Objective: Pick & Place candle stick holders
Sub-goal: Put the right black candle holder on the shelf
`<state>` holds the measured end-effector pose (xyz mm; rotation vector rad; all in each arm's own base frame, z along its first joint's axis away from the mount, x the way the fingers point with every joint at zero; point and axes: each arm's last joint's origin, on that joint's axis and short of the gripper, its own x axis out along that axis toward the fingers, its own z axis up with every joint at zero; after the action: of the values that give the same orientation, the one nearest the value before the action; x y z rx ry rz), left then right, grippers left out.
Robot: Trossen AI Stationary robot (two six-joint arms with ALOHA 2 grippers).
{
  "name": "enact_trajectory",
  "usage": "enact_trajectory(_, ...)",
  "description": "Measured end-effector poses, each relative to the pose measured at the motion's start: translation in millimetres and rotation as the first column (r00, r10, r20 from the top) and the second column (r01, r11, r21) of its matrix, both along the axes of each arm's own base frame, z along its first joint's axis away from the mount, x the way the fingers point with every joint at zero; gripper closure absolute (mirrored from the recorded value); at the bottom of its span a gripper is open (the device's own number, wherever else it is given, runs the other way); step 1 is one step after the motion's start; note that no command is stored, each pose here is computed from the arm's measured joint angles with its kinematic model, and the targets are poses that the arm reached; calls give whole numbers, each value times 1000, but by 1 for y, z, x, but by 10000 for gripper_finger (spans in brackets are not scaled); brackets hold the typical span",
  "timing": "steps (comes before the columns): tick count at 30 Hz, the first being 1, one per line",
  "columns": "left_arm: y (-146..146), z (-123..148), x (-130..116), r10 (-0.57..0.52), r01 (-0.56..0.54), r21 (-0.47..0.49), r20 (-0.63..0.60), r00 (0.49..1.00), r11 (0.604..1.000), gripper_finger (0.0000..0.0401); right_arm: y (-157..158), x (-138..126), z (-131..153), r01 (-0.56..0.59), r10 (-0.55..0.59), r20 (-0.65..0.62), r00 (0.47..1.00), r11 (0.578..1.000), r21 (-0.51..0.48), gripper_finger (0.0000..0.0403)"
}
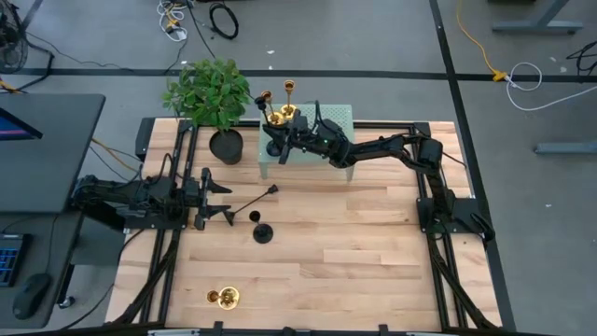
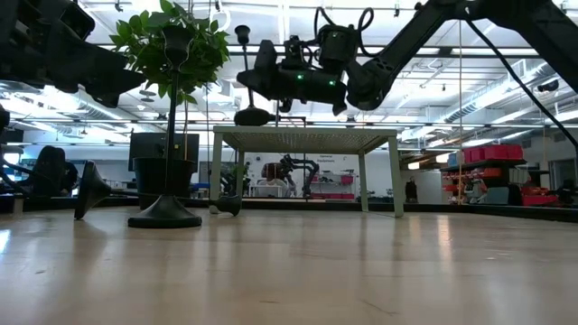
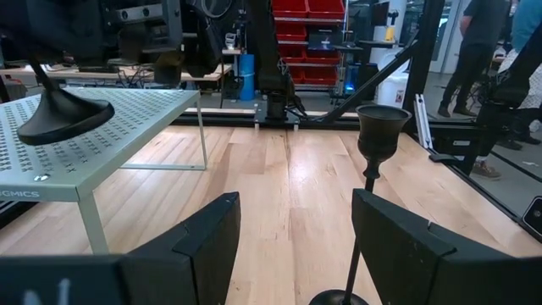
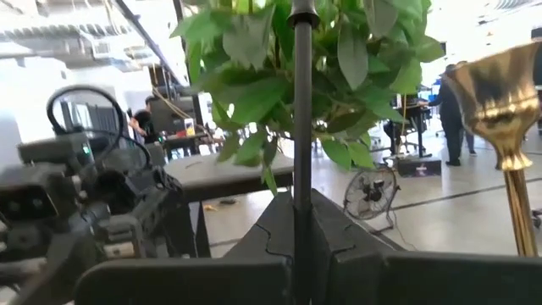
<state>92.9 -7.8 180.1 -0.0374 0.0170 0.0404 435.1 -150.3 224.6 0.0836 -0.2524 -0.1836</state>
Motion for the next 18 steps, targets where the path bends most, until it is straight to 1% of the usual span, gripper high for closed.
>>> enact_trajectory(10, 0, 0, 0, 0, 0, 0, 0, 1000, 1000, 174, -1, 1, -4, 2, -1, -45, 999, 1000, 18, 400)
enact_trajectory(18, 0, 0, 0, 0, 0, 0, 0, 1000, 1000, 174, 0, 2, -5, -2, 3, -55, 998, 1000, 23, 353)
